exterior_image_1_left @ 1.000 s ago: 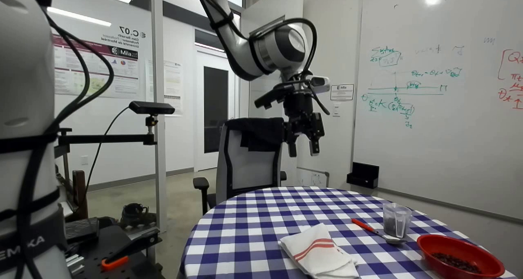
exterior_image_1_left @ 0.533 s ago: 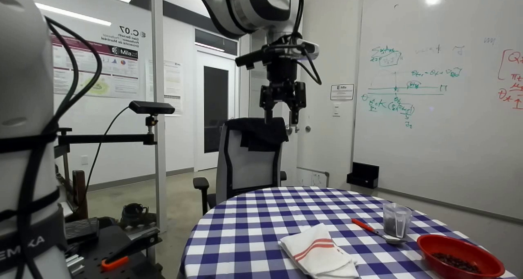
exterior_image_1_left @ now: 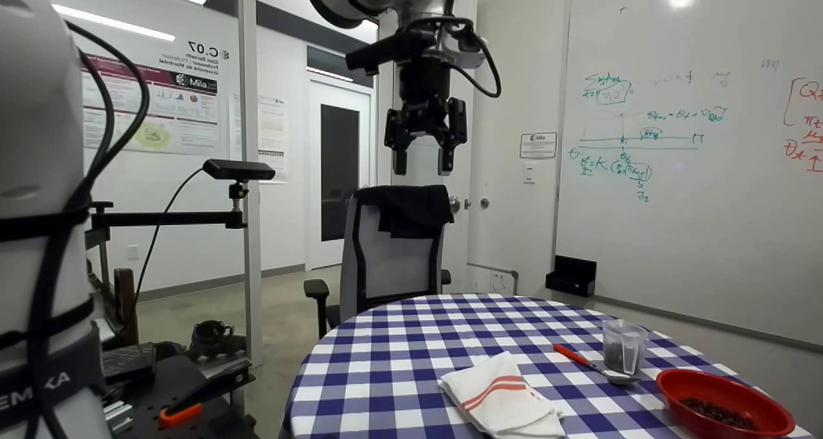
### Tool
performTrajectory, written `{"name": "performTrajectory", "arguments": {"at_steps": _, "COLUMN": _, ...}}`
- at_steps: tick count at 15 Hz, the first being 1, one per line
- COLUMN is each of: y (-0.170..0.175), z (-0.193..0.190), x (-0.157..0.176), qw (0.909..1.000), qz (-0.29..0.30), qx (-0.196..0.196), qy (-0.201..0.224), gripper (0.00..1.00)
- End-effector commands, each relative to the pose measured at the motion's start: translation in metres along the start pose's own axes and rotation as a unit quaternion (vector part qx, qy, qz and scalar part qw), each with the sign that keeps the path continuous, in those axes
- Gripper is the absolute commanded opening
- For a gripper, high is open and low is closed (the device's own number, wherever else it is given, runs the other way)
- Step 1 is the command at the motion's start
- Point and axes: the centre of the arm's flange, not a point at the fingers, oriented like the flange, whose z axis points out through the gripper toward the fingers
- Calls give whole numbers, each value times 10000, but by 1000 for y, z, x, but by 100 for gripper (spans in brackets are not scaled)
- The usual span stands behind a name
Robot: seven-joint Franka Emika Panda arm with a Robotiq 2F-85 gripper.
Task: Fold the white towel
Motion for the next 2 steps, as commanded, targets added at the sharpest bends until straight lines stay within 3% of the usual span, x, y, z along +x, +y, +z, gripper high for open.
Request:
{"name": "performTrajectory", "arguments": {"at_steps": 1, "y": 0, "z": 1, "x": -1, "qw": 10000, "qz": -4, "qx": -3, "qy": -11, "gripper": 100}}
{"name": "performTrajectory", "arguments": {"at_steps": 2, "y": 0, "z": 2, "x": -1, "qw": 10000, "qz": -7, "qx": -4, "qy": -19, "gripper": 100}}
